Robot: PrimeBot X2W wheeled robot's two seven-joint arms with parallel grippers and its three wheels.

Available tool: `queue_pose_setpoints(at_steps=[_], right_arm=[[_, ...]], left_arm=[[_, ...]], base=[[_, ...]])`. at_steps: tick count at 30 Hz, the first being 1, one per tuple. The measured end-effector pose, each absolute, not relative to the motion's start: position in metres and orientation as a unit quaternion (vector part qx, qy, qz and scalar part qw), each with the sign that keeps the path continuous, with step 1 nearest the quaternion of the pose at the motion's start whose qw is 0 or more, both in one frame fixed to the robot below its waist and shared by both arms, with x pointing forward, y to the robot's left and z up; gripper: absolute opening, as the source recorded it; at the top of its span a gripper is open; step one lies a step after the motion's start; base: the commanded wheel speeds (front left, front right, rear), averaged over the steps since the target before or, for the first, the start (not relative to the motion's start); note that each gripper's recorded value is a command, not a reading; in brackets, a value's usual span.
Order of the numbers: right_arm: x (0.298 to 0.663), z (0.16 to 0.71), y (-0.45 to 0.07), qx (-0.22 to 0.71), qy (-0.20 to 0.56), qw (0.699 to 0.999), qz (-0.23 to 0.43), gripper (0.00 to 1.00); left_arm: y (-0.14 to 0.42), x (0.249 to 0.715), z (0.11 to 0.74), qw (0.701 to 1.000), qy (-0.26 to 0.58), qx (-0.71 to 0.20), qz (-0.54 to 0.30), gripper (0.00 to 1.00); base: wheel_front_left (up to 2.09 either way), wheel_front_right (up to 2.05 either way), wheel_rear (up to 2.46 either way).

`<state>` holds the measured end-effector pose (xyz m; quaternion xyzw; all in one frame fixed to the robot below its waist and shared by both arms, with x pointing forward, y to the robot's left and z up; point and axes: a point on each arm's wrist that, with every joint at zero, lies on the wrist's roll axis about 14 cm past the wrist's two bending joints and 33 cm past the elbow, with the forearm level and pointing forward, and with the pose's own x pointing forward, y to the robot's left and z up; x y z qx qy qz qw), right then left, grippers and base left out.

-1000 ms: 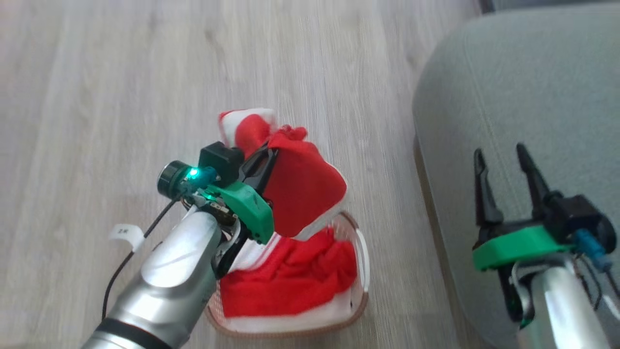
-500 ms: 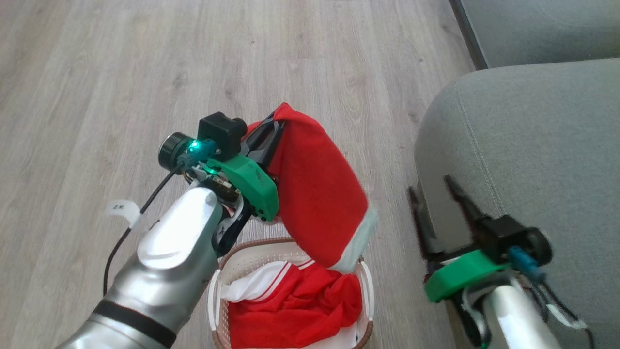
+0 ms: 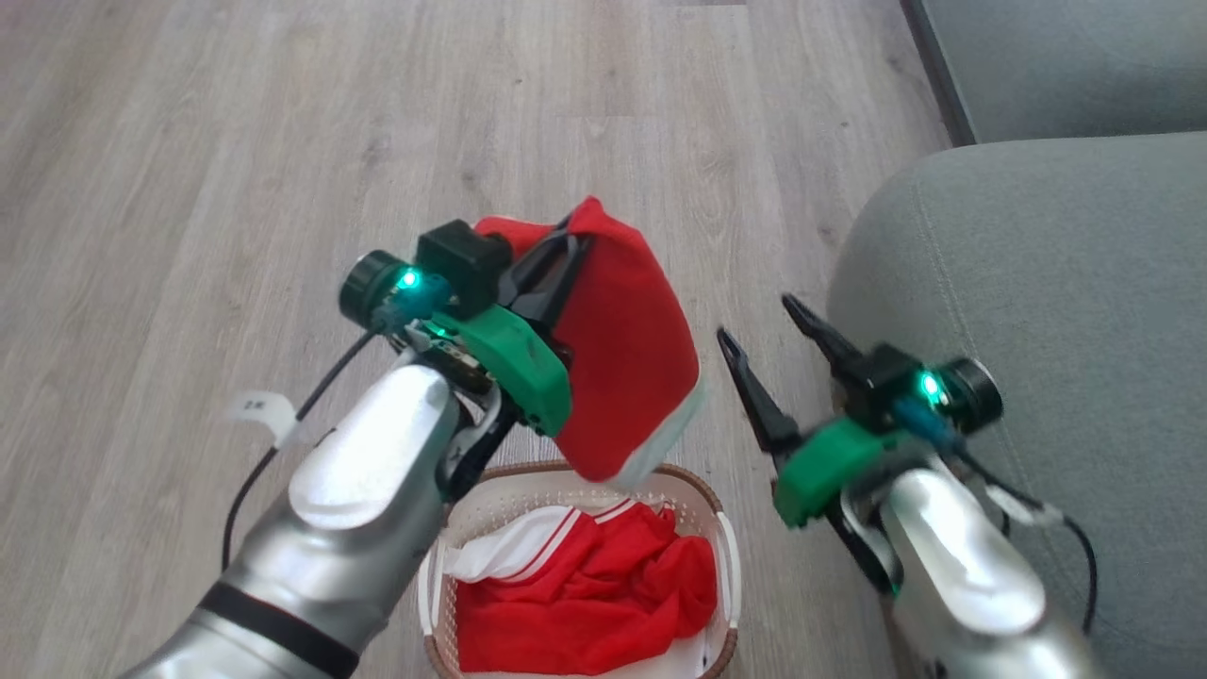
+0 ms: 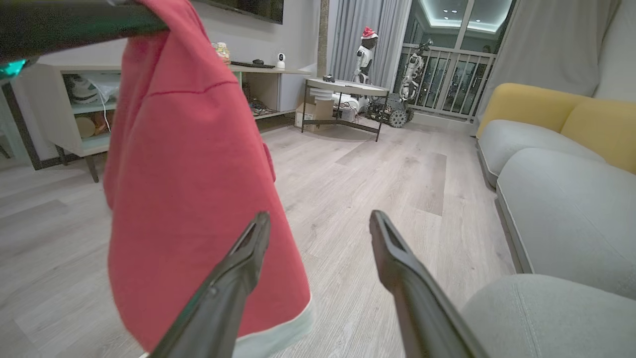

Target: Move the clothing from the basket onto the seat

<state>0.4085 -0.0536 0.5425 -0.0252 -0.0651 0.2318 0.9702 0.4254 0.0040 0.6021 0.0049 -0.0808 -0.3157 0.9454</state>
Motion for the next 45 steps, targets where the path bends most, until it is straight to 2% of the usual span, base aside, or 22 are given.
queue_pose_setpoints(at_steps=[5,12,29,30,31,32,39,44,45], right_arm=[[0.424,0.543,-0.026,-0.055,-0.049,0.957,0.281,1.00],[0.412,0.507,0.002,-0.064,0.013,0.939,0.337,1.00],[0.408,0.511,0.028,-0.078,0.025,0.918,0.389,1.00],[0.408,0.510,0.029,-0.080,0.028,0.916,0.391,0.78],[0.408,0.509,0.030,-0.082,0.030,0.915,0.394,0.30],[0.407,0.508,0.031,-0.081,0.031,0.914,0.396,0.00],[0.409,0.512,0.032,-0.071,0.028,0.915,0.396,0.00],[0.421,0.524,0.012,-0.051,0.016,0.930,0.363,0.00],[0.425,0.526,0.006,-0.046,0.014,0.934,0.353,0.00]], left_arm=[[0.001,0.420,0.603,0.943,-0.084,-0.001,-0.322,0.00],[0.003,0.413,0.603,0.941,-0.086,0.004,-0.326,0.00],[-0.010,0.398,0.619,0.930,-0.108,-0.007,-0.352,0.00],[-0.010,0.398,0.619,0.929,-0.109,-0.008,-0.353,0.00],[-0.010,0.397,0.620,0.929,-0.109,-0.009,-0.353,0.00],[-0.011,0.397,0.620,0.929,-0.109,-0.011,-0.353,0.00],[-0.008,0.401,0.617,0.931,-0.102,-0.023,-0.349,0.00],[0.001,0.409,0.605,0.940,-0.087,-0.027,-0.329,0.00],[0.003,0.411,0.602,0.942,-0.084,-0.026,-0.324,0.22]], base=[[0.00,0.00,0.00],[0.00,0.00,0.00],[0.00,0.00,0.00],[0.00,0.00,0.00],[0.00,0.00,0.00],[0.00,0.00,0.00],[0.00,0.00,0.00],[0.00,0.00,0.00],[0.00,0.00,0.00]])
